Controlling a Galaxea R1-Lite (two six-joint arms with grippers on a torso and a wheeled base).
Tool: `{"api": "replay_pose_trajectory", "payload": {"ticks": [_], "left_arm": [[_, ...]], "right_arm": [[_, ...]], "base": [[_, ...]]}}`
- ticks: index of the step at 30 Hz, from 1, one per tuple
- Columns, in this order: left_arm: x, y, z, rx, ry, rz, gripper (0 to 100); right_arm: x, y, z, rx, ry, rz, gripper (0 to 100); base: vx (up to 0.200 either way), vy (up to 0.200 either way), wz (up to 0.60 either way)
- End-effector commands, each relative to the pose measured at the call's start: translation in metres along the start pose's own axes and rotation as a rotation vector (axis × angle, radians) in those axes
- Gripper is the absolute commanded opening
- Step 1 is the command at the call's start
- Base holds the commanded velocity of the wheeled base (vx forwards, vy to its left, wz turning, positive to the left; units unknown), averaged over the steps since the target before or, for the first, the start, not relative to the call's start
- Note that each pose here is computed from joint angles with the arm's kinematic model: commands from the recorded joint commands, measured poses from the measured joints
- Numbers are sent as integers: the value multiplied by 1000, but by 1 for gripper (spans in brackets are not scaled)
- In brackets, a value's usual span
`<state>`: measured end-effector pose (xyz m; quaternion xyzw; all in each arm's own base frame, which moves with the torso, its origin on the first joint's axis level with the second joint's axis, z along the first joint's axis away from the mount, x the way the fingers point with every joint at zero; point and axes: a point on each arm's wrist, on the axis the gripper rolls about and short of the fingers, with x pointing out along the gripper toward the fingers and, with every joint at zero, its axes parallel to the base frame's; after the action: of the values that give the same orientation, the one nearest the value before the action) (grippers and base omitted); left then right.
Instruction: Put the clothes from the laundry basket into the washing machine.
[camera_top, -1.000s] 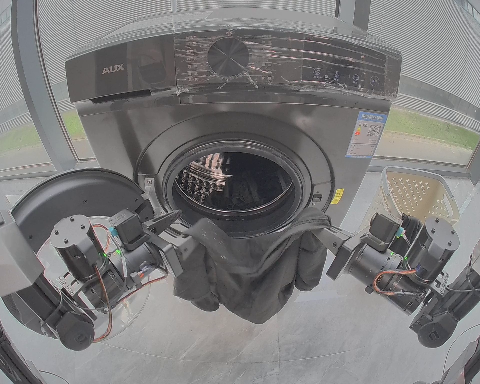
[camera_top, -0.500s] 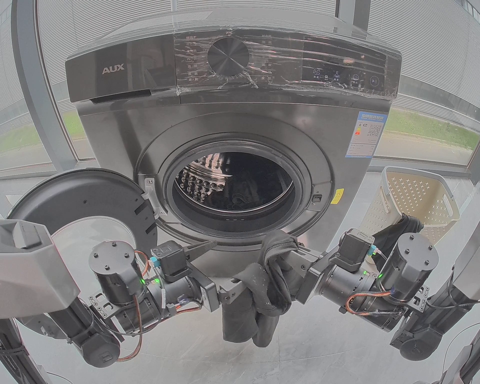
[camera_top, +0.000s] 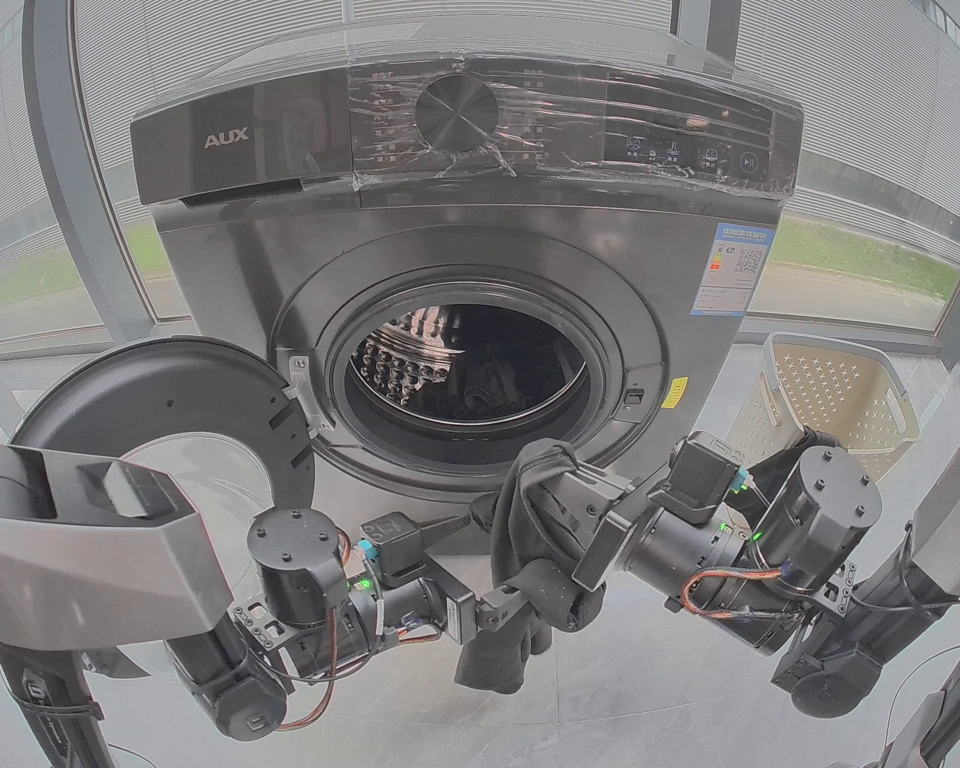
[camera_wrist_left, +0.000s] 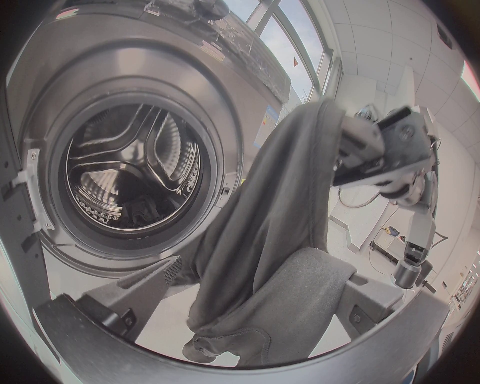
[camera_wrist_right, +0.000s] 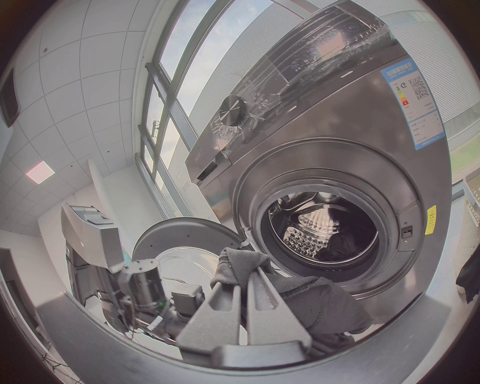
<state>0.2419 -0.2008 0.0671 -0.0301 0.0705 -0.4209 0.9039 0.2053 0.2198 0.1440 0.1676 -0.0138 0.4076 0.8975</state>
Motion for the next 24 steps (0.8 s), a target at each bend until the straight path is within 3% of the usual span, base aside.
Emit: {"api": "replay_pose_trajectory", "payload": {"ticks": [1,6,10,14,15,22,24], "left_arm": [[19,9,-22,-9,39,13,100],[34,25,-30,-8,28,49,100],[43,43,-31,24,6,103,100],[51,53,-35,29,-9,144,100],[52,54,-35,29,-11,147,0],[60,53,-30,37,-49,149,0],[62,57,-25,35,-72,188,0]], "right_arm": [[2,9,3,5,-18,31,0],[2,12,2,7,-15,35,0],[1,13,2,8,-13,36,0],[-2,13,2,8,-9,35,0],[-3,12,2,8,-6,34,0],[-7,14,-3,11,20,37,0],[-13,8,-7,1,44,9,0]], "base": [[0,0,0],[0,0,0],[0,0,0],[0,0,0],[0,0,0],[0,0,0],[0,0,0]]}}
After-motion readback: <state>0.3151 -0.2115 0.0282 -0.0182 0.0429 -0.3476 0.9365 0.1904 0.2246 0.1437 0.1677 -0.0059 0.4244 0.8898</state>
